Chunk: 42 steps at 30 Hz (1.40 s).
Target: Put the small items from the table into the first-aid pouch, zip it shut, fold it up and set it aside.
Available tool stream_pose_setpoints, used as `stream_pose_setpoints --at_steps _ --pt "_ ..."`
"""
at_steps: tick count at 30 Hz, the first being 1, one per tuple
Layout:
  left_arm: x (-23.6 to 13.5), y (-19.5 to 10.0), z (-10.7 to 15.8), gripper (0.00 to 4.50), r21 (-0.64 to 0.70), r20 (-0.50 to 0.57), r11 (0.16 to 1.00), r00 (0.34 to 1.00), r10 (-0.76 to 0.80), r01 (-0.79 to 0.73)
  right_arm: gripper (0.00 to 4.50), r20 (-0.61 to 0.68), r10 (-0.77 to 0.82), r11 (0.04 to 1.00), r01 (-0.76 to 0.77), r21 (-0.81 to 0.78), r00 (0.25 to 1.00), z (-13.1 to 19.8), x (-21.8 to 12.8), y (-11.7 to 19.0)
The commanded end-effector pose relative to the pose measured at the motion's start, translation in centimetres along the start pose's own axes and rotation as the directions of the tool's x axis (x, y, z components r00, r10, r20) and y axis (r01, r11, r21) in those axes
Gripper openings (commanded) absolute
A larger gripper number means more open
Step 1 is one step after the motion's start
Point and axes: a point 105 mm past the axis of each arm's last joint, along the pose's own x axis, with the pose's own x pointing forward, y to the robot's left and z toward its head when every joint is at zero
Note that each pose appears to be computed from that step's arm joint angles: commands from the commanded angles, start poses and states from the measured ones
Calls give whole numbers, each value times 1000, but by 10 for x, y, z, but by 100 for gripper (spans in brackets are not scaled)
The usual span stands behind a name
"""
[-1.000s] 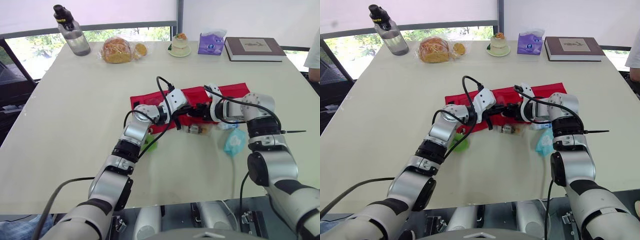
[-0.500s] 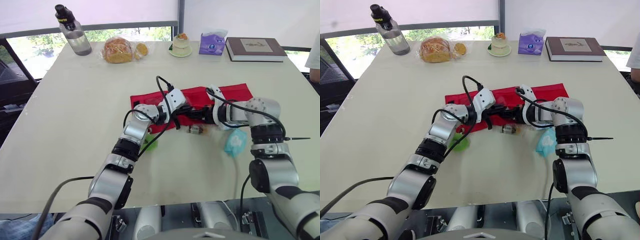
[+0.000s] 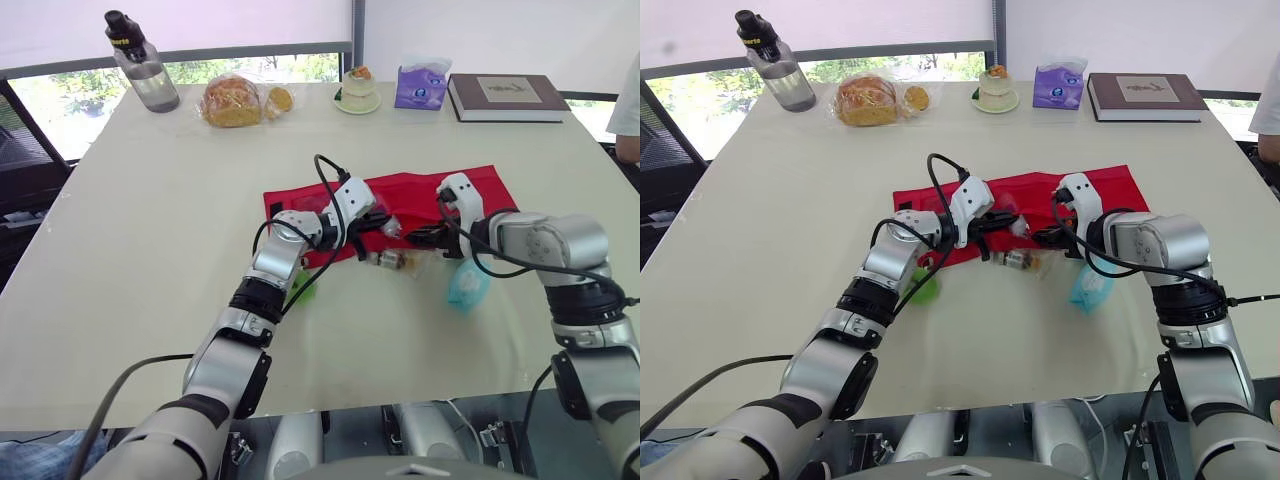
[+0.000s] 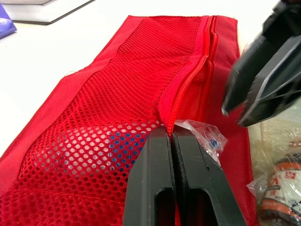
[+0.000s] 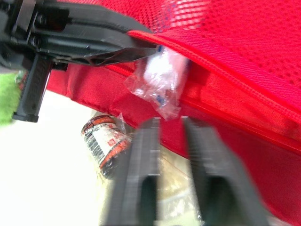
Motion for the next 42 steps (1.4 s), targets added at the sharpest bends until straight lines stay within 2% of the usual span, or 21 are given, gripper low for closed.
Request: stream_pose_setpoints --at_steps 1,8,12,30,34,36,42 --pt "-1 4 11 0 3 40 1000 999 0 0 3 48 -8 997 12 -79 999 10 1 4" --pt "0 2 11 0 1 39 1000 999 -11 11 3 59 -16 995 22 -97 998 13 10 3" --pt "0 -1 11 0 0 37 1000 999 -22 22 3 76 -68 990 77 -122 995 14 22 -7" --pt "2 -4 8 0 1 30 999 999 -39 39 3 207 -94 974 133 -181 974 37 46 -6" --pt "-2 5 6 0 -1 23 1000 1000 -5 6 3 192 -55 975 94 -203 980 28 27 -7" --pt "-5 13 6 0 0 21 1000 1000 18 -18 3 223 -2 969 57 -240 975 29 11 -4" --pt "-12 32 5 0 6 9 997 997 80 -80 3 351 36 948 79 -309 936 35 -52 -9"
